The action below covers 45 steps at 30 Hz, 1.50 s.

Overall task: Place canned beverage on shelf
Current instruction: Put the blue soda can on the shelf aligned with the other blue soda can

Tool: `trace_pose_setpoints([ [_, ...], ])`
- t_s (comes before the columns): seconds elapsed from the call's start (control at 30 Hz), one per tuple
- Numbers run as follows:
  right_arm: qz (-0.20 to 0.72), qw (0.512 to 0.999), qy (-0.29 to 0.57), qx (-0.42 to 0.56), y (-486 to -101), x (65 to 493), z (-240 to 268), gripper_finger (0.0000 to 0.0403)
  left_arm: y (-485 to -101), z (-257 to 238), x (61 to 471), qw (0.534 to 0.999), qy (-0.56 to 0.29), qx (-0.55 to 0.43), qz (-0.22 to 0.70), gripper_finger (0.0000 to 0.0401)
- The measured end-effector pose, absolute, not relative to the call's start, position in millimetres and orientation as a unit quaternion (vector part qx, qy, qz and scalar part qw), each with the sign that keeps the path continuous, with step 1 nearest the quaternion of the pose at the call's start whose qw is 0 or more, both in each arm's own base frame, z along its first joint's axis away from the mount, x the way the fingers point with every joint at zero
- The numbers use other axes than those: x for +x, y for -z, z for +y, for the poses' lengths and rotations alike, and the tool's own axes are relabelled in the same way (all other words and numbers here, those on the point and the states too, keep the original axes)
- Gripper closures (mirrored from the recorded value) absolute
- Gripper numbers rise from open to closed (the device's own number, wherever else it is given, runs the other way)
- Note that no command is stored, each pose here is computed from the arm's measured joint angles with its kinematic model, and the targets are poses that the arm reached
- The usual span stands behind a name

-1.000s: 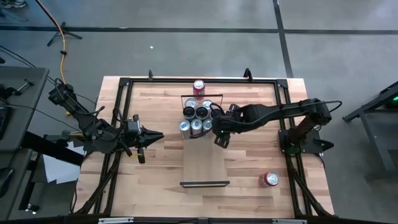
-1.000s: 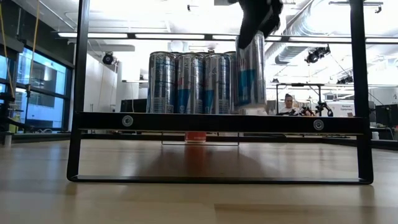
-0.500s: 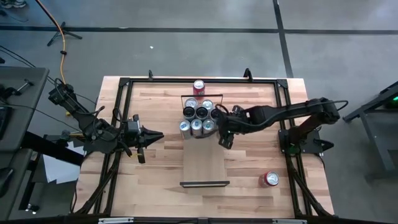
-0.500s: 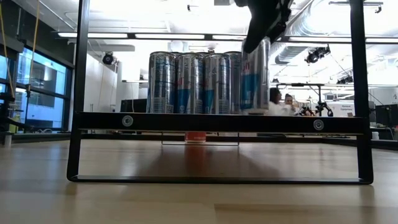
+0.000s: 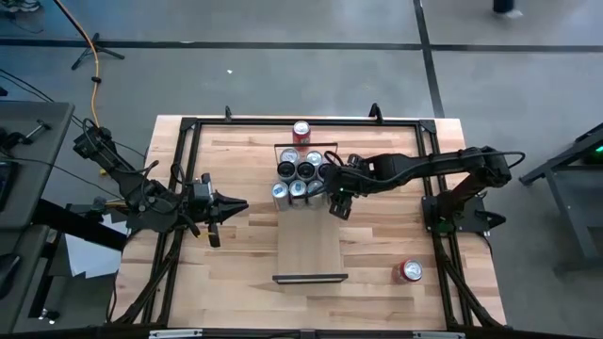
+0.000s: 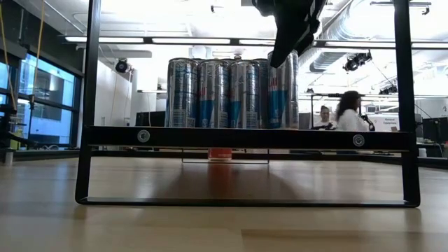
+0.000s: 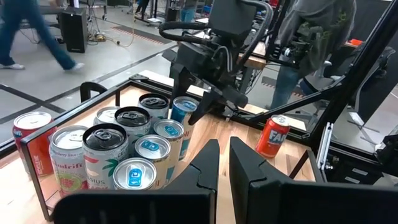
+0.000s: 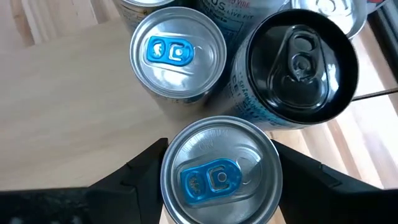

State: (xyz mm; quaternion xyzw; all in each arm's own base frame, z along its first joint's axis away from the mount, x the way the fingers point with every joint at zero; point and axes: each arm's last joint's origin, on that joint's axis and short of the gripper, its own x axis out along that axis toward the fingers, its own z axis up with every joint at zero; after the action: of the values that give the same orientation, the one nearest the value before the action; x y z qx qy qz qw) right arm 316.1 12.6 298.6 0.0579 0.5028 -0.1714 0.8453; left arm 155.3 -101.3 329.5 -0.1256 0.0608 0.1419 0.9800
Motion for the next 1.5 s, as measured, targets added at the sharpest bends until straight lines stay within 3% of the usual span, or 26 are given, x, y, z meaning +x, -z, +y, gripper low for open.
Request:
trace_pose_setpoints([
  [1.5,0.514,0.839,0.159,0.085,-283,331,3,0.0165,-331,-102,156,0.98,-0.139,-0.132,0.057,0.0401],
])
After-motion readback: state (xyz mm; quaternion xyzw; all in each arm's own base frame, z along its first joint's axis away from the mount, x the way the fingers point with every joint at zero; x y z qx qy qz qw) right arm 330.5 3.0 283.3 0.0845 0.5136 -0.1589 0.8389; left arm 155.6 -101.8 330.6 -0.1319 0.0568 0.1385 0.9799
